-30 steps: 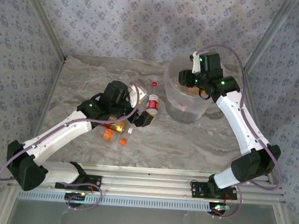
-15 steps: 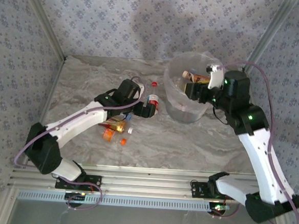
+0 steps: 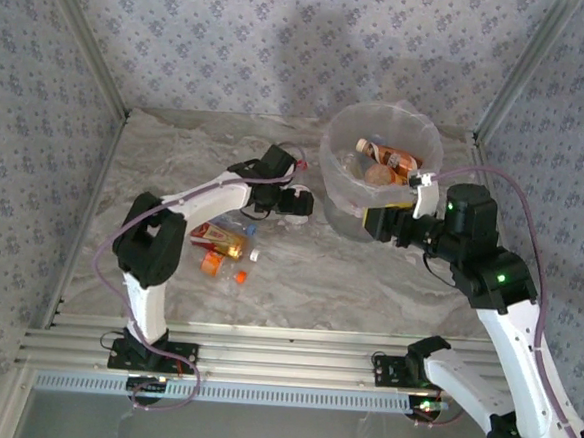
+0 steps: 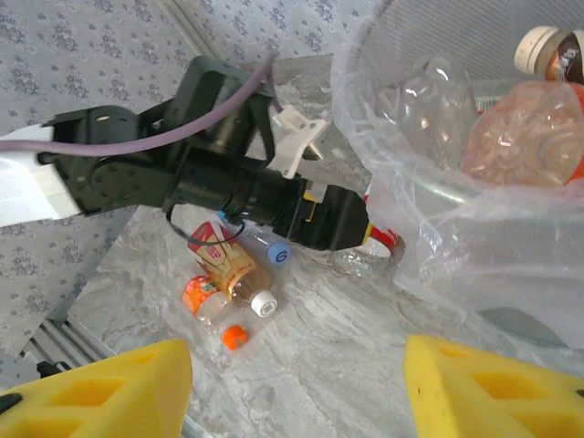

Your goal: Put the plastic bottles in the bin

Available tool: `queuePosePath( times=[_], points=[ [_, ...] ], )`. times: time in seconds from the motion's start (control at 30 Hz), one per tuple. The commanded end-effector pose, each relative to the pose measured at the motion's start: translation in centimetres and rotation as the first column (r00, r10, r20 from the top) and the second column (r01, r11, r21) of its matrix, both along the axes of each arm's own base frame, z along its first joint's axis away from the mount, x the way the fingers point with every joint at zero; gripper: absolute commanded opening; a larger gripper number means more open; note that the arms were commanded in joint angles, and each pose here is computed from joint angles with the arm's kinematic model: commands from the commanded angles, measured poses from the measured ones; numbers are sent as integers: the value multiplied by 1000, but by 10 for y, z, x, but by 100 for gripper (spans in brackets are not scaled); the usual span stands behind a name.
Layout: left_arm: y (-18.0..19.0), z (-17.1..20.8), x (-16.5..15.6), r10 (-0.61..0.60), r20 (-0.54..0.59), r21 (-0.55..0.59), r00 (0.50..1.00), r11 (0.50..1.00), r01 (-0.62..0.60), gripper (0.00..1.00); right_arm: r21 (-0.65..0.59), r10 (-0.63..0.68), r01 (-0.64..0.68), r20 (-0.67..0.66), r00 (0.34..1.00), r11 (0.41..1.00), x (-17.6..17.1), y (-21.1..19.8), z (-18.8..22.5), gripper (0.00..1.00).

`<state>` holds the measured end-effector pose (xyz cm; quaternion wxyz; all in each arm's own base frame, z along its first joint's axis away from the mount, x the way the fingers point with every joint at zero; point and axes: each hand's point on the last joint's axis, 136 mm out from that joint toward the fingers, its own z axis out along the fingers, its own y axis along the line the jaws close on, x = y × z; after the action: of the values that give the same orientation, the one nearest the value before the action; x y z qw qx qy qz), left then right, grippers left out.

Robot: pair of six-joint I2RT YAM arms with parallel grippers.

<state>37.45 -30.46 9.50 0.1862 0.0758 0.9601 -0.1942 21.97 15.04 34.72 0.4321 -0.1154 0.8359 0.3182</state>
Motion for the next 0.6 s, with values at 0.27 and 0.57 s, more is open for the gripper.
queuePosePath(
  times=[0.27, 0.57],
  points=[
    [-14, -37, 10, -7, -97, 7, 995, 1000, 7, 91, 23, 3, -3, -16, 1000, 1000, -11, -1, 1, 65],
    [-20, -42, 14, -10, -96, -21, 995, 1000, 8, 69, 20, -12, 13, -47, 999, 1000, -7, -1, -12, 65]
  ],
)
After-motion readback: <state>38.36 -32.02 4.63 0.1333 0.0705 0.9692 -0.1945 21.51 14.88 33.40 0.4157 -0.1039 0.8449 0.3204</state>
